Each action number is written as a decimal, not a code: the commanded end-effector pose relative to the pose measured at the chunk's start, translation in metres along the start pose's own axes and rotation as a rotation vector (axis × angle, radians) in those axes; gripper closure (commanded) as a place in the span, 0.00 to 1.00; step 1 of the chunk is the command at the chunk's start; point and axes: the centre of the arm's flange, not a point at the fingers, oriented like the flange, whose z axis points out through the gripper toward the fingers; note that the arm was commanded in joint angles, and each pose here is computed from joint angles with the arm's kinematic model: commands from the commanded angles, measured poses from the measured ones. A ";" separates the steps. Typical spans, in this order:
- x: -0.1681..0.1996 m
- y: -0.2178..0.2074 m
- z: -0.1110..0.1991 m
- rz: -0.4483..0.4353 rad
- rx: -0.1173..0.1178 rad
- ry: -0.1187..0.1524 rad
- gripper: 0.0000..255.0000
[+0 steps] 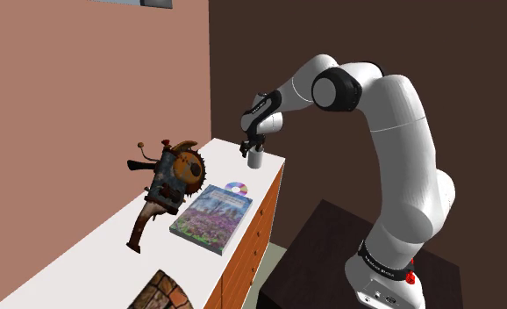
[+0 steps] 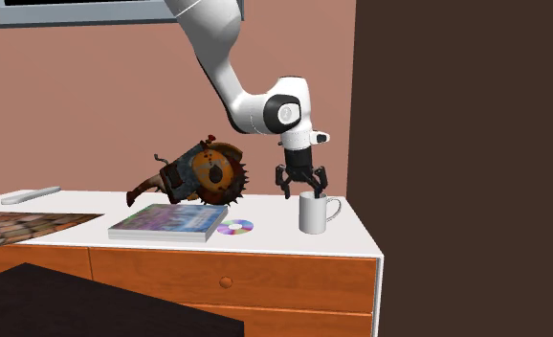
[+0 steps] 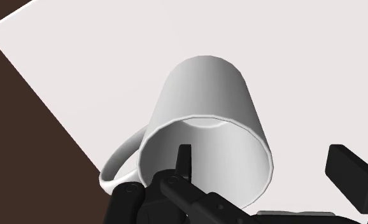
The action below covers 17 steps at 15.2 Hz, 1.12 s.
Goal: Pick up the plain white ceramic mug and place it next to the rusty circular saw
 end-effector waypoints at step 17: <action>0.007 0.001 -0.036 0.000 0.000 0.000 1.00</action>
